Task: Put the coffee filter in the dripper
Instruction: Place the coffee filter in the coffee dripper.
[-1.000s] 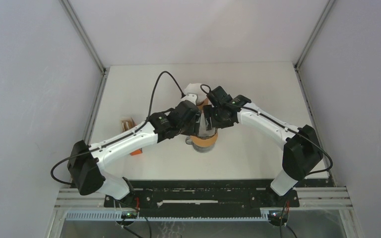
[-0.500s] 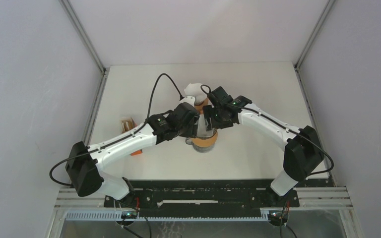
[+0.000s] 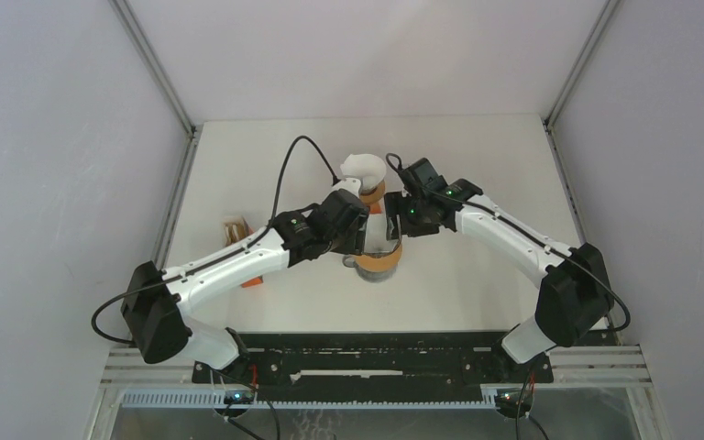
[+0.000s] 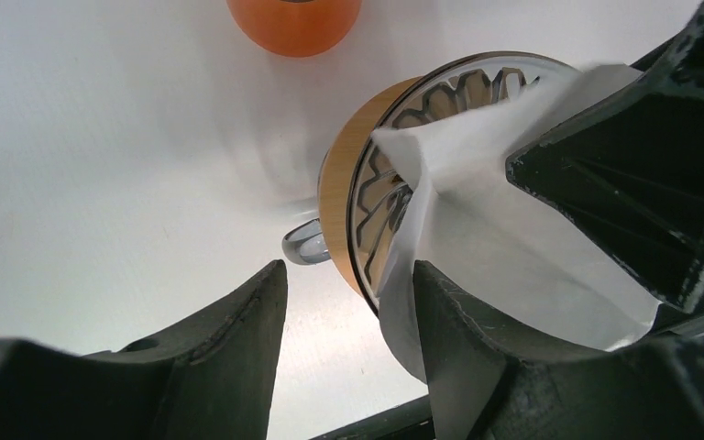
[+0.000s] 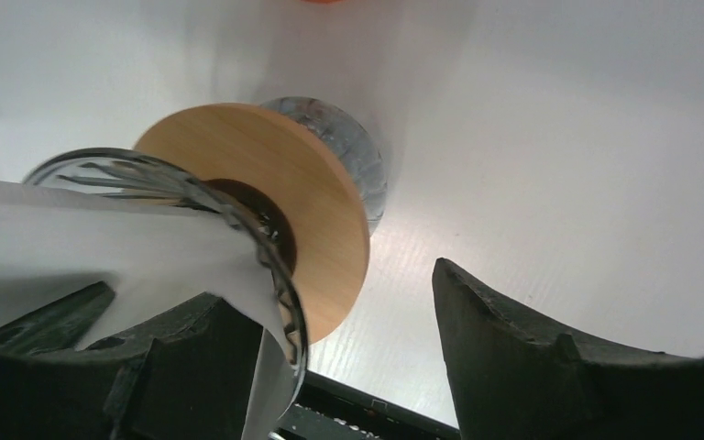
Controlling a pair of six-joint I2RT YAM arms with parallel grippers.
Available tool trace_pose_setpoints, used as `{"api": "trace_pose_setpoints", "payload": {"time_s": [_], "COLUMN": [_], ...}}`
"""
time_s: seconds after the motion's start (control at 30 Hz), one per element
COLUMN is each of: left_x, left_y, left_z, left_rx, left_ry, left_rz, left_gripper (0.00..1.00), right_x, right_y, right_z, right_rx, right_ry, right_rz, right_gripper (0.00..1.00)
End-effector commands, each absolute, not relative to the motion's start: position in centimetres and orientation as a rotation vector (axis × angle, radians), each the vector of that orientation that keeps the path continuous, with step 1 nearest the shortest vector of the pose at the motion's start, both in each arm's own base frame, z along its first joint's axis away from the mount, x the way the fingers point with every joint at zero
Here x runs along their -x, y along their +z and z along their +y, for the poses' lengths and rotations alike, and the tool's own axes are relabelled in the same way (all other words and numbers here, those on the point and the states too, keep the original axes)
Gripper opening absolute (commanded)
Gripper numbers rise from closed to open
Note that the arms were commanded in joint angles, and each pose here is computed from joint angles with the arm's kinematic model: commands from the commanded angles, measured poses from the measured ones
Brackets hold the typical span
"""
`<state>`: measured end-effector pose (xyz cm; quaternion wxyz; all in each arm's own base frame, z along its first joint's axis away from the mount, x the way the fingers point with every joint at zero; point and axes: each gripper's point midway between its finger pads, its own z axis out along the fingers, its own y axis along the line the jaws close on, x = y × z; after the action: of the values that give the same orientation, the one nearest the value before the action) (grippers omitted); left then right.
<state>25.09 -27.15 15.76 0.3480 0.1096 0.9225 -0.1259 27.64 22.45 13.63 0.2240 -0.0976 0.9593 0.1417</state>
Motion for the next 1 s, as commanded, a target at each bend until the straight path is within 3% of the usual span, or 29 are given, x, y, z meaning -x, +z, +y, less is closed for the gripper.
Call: {"api": "trace_pose_setpoints", "payload": {"time_s": [0.0, 0.43, 0.97], "left_x": [-25.2, -25.2, -25.2], "left_y": [16.3, 15.7, 16.7], "left_z": [-27.5, -27.3, -27.3], "left_rx": [-0.266, -0.264, -0.256], "left_ry": [-0.374, -0.358, -0.388], "left_rz": [2.371, 2.382, 2.361], "left_gripper": [0.58, 0.58, 0.59], "right_x": [-28.3, -27.7, -27.6], "right_y": [14.1, 11.8, 16.2], "right_z": [22.7, 22.1, 22.8], "right_rx": [0.278, 0.279, 0.301], "right_ry": [0.454, 0.427, 0.532], "right_rz": [2.604, 2.649, 2.511], "right_gripper": [0.73, 0.71, 0.76]}}
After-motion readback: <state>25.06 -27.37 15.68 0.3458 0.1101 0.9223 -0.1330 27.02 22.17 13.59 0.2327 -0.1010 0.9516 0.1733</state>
